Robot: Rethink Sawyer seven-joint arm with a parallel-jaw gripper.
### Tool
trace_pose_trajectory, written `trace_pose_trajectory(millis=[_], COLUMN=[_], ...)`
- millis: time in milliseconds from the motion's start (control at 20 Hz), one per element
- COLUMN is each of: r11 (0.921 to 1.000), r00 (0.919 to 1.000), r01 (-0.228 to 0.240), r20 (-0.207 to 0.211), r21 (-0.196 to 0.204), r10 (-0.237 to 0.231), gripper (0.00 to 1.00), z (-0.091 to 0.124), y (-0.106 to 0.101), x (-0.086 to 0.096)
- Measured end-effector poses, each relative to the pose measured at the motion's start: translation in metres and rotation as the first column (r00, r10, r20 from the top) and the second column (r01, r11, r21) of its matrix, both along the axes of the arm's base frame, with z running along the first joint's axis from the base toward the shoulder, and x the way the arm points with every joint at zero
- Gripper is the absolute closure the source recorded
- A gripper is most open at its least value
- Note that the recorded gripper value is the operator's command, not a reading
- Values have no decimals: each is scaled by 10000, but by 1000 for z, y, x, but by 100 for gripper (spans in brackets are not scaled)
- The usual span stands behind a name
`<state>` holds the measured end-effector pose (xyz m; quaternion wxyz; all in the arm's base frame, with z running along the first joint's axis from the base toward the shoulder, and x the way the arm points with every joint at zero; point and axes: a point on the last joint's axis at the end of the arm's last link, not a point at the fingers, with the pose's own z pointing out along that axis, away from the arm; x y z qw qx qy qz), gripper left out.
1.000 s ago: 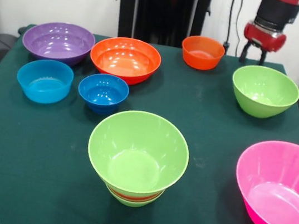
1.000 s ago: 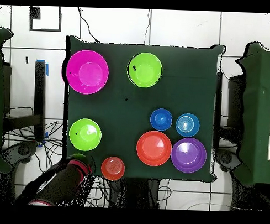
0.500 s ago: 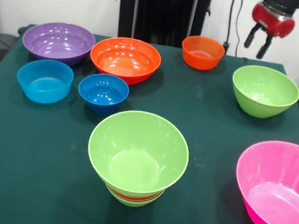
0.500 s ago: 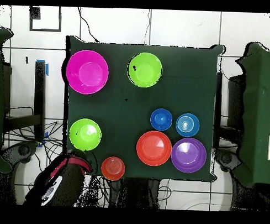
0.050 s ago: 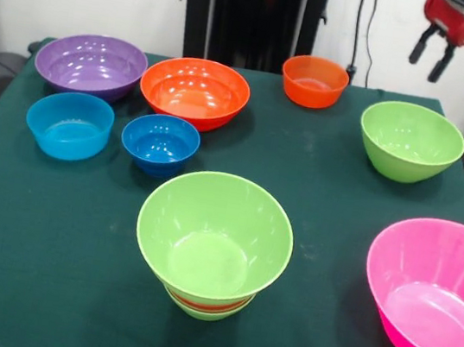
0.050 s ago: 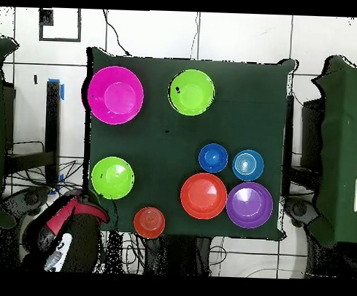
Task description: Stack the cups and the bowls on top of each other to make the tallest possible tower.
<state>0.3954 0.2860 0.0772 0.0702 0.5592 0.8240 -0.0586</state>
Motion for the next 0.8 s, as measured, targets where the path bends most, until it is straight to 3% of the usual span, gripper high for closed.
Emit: trace_pose_trajectory(millis=[450,650,800], r11=[9974,9939,9932], r00=[9975,9939,9944], r01=[422,726,596], r20=[540,765,812], r21=[576,834,998], r10=[-453,-791,-678], gripper=[0,0,0], z=[28,45,60], y=[-8,-29,-58], x=[33,53,66])
